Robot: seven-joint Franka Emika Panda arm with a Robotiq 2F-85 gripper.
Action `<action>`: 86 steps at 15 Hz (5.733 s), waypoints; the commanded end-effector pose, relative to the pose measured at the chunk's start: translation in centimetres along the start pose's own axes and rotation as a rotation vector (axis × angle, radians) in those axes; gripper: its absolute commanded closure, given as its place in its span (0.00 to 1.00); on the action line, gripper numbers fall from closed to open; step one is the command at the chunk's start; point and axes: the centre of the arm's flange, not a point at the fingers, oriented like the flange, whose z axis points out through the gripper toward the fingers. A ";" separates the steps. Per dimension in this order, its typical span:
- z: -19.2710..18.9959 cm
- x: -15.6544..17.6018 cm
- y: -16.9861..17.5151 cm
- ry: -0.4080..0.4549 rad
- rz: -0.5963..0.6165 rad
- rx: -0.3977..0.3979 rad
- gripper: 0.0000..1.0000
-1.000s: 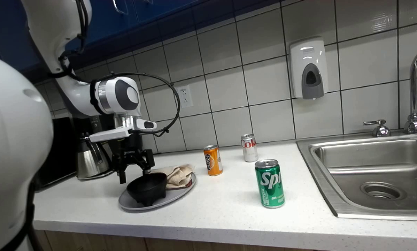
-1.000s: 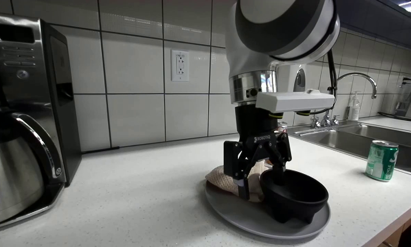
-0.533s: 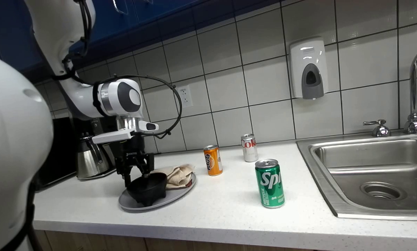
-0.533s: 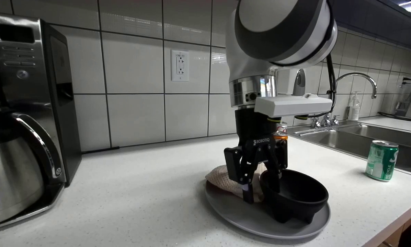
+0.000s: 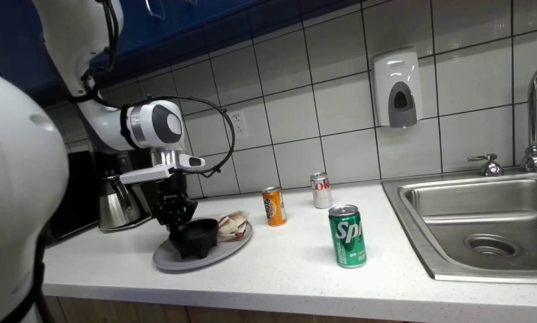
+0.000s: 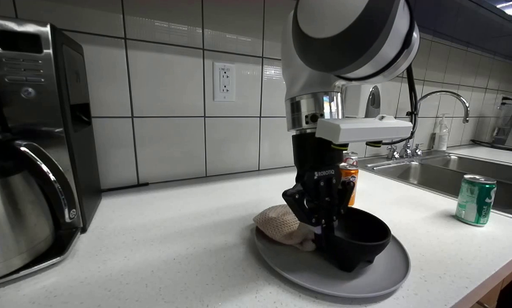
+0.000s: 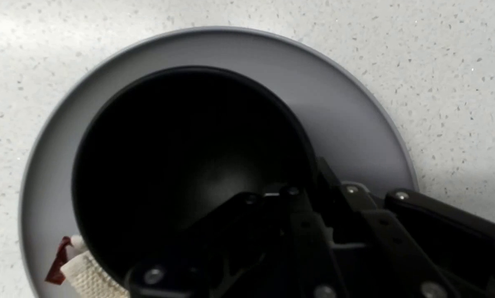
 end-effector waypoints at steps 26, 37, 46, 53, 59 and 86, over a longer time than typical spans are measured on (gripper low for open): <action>-10.5 -1.5 -7.5 0.110 -0.151 -0.070 0.98; -10.6 3.7 -13.1 0.054 -0.317 -0.111 0.98; -9.4 8.8 -18.5 -0.003 -0.500 -0.146 0.98; -7.9 11.6 -19.8 -0.034 -0.537 -0.182 0.98; -6.3 13.6 -20.1 -0.031 -0.523 -0.228 0.98; -7.5 15.0 -18.5 0.070 -0.443 -0.215 0.07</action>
